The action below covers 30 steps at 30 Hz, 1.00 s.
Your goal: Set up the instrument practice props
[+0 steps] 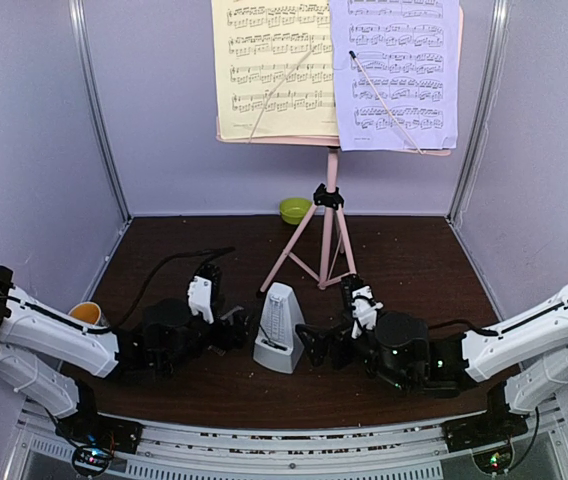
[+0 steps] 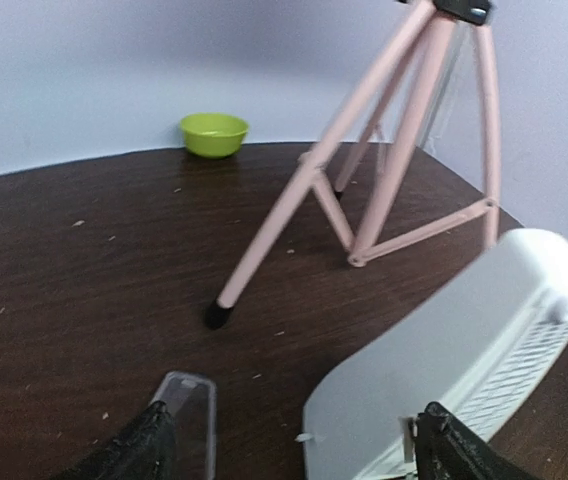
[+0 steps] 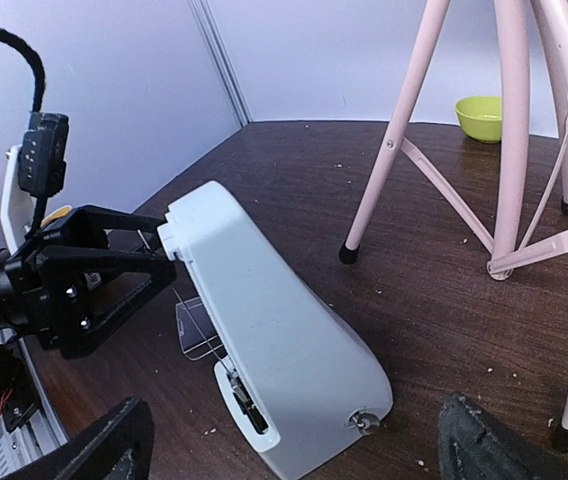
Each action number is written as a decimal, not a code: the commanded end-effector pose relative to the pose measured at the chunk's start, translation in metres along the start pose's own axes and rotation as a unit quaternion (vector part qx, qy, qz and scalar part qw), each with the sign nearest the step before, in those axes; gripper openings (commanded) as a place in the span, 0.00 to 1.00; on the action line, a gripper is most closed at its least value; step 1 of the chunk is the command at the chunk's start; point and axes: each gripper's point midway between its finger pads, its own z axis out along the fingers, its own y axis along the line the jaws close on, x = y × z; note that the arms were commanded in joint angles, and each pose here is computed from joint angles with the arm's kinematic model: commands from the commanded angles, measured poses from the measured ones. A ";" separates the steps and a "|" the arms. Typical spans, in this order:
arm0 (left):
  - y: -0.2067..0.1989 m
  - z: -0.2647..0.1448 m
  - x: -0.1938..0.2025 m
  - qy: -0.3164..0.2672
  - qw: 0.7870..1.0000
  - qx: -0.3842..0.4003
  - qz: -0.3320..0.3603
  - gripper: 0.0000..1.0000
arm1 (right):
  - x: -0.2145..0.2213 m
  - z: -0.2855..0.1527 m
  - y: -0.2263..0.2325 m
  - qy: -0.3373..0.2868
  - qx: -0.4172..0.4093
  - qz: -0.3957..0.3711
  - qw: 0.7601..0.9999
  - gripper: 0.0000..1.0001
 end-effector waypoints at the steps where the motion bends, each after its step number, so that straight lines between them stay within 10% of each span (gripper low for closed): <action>1: 0.065 -0.021 0.016 -0.007 0.991 -0.091 -0.101 0.83 | -0.001 -0.004 -0.011 -0.002 0.019 0.001 1.000 1.00; 17: 0.124 -0.042 -0.032 0.028 0.986 -0.128 -0.103 0.98 | -0.025 -0.015 -0.026 -0.021 0.025 0.004 0.999 1.00; 30: 0.188 -0.018 -0.093 0.090 0.978 -0.145 -0.120 0.98 | -0.104 -0.051 -0.124 -0.078 0.089 0.048 0.992 1.00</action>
